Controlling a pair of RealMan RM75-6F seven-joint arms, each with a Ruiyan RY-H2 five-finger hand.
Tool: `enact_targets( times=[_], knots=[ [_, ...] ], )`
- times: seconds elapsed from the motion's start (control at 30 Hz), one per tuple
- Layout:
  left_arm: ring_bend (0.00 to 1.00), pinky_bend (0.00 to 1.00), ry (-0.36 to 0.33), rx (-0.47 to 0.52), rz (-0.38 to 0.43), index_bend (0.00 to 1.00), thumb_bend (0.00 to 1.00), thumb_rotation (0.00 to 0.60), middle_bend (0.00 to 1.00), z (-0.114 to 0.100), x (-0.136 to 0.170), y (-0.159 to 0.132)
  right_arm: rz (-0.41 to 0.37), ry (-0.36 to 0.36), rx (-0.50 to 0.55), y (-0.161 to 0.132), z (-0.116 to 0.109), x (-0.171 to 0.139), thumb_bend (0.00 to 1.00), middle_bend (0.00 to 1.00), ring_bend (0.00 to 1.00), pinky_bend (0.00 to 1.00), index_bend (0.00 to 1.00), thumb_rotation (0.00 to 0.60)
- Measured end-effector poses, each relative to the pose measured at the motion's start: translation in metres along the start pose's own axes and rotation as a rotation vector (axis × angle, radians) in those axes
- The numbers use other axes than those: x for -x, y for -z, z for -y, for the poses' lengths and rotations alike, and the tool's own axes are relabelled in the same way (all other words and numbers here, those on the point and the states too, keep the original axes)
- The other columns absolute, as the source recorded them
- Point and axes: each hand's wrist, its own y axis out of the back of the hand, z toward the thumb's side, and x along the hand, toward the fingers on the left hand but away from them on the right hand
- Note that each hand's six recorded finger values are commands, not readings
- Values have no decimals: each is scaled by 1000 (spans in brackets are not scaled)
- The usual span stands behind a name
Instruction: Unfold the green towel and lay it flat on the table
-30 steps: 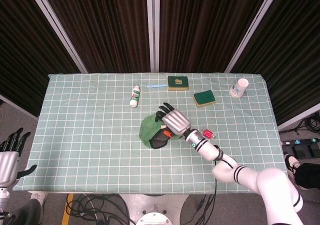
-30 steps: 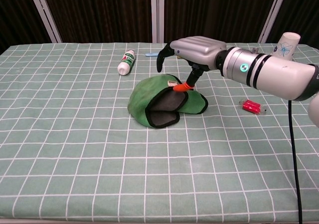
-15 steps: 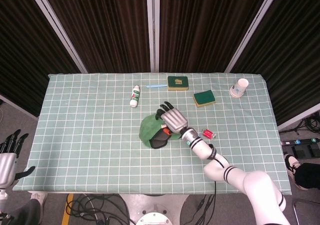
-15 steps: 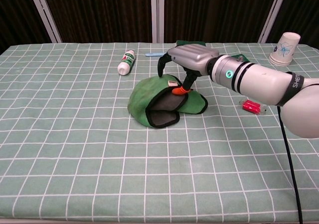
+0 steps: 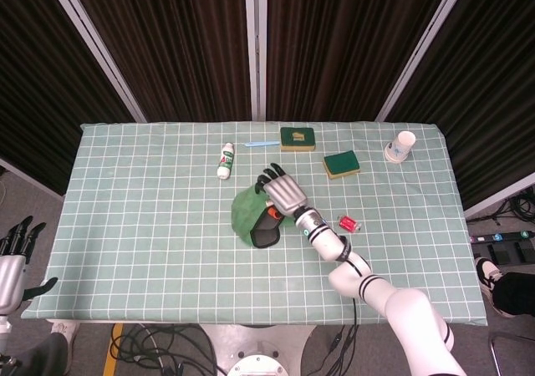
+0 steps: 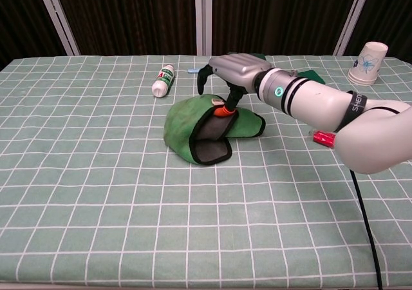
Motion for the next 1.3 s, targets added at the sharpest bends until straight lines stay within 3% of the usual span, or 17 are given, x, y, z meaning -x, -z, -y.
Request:
enact_targets(
  times=[0.37,0.5,0.57,0.67,0.8,1.03,1.3],
  knots=[
    [108,232,-1,5,-2,161,118,600,127,-2,1,1,-1,31,-15,-2,-4,3,313,256,147,57,433,600],
    [108,233,-2,8,-1,161,118,600,126,-2,2,1,15,40,-25,2,-4,2,329,265,157,63,347,600],
    [108,233,-2,9,-1,162,118,600,126,-2,2,1,26,47,-26,4,-5,2,337,273,167,74,403,600],
    [108,233,-3,10,0,161,118,600,126,-2,2,0,35,56,-24,6,-6,1,394,307,191,98,627,600],
    [108,232,-2,16,7,164,118,600,126,0,1,-3,47,81,-7,9,-9,-1,454,354,225,120,756,600],
    [108,232,-5,34,36,170,113,600,126,2,-5,-9,42,134,-15,19,-21,-14,493,381,243,137,795,600],
    [138,258,-45,136,112,199,109,600,126,-6,-30,-30,-17,225,-40,20,-55,-42,494,383,247,136,796,600]
  ],
)
